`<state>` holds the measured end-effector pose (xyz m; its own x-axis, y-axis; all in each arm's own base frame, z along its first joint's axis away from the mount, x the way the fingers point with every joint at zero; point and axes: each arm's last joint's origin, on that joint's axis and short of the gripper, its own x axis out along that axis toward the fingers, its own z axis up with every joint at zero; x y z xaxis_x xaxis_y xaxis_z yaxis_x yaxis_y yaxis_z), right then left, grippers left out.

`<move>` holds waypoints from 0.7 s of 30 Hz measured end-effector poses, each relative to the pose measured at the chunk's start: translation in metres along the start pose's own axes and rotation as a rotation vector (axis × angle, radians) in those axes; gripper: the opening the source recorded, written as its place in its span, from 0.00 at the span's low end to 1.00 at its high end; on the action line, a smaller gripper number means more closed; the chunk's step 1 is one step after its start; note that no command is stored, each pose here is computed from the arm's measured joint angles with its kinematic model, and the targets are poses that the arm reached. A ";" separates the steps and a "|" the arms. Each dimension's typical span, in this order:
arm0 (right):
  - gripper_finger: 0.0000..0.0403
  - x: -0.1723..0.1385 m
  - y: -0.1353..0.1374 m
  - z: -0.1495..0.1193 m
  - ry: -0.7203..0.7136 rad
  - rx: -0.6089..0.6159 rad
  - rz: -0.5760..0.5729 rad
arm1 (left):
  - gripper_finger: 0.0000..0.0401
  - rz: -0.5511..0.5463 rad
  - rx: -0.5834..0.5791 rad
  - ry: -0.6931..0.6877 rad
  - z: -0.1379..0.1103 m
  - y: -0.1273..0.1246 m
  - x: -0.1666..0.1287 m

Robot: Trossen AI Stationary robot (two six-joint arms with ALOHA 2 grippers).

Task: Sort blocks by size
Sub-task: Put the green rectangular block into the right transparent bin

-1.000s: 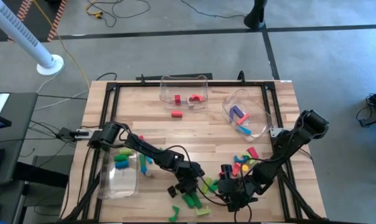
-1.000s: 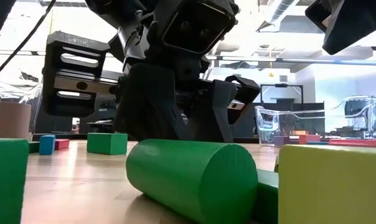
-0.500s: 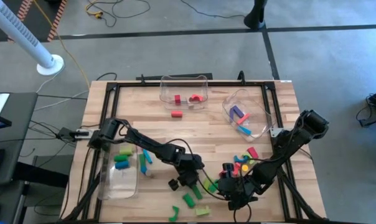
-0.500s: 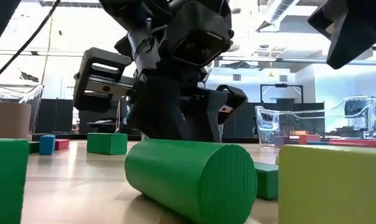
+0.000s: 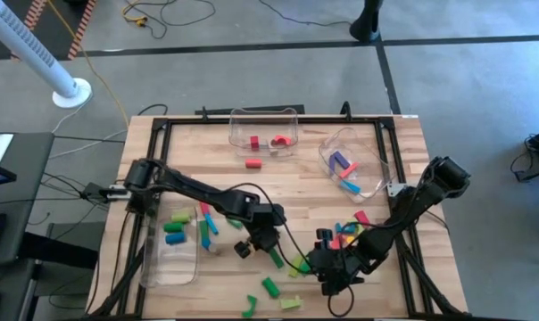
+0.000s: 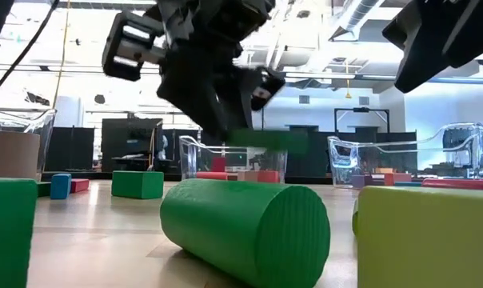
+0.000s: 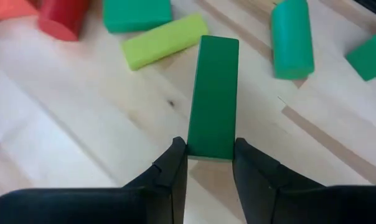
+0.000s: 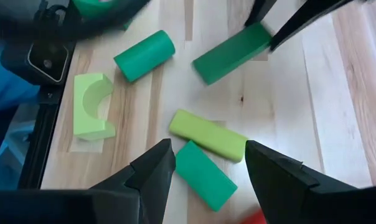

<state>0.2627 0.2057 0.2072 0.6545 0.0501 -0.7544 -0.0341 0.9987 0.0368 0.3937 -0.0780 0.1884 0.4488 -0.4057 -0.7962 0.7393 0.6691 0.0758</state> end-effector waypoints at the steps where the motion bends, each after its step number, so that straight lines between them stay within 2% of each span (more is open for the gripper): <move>1: 0.57 0.000 0.000 0.000 0.002 -0.003 -0.001 | 0.26 0.007 -0.003 0.002 0.001 0.000 -0.005; 14: 0.57 0.002 -0.012 0.011 -0.035 -0.054 -0.018 | 0.26 0.047 -0.061 0.033 0.000 -0.001 -0.071; 21: 0.57 0.002 -0.020 0.028 -0.117 -0.159 -0.027 | 0.26 -0.015 -0.112 -0.091 0.000 -0.001 -0.112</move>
<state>0.2861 0.1854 0.2233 0.7401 0.0321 -0.6717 -0.1276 0.9874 -0.0934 0.3426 -0.0337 0.2776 0.4857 -0.4678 -0.7384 0.6882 0.7255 -0.0070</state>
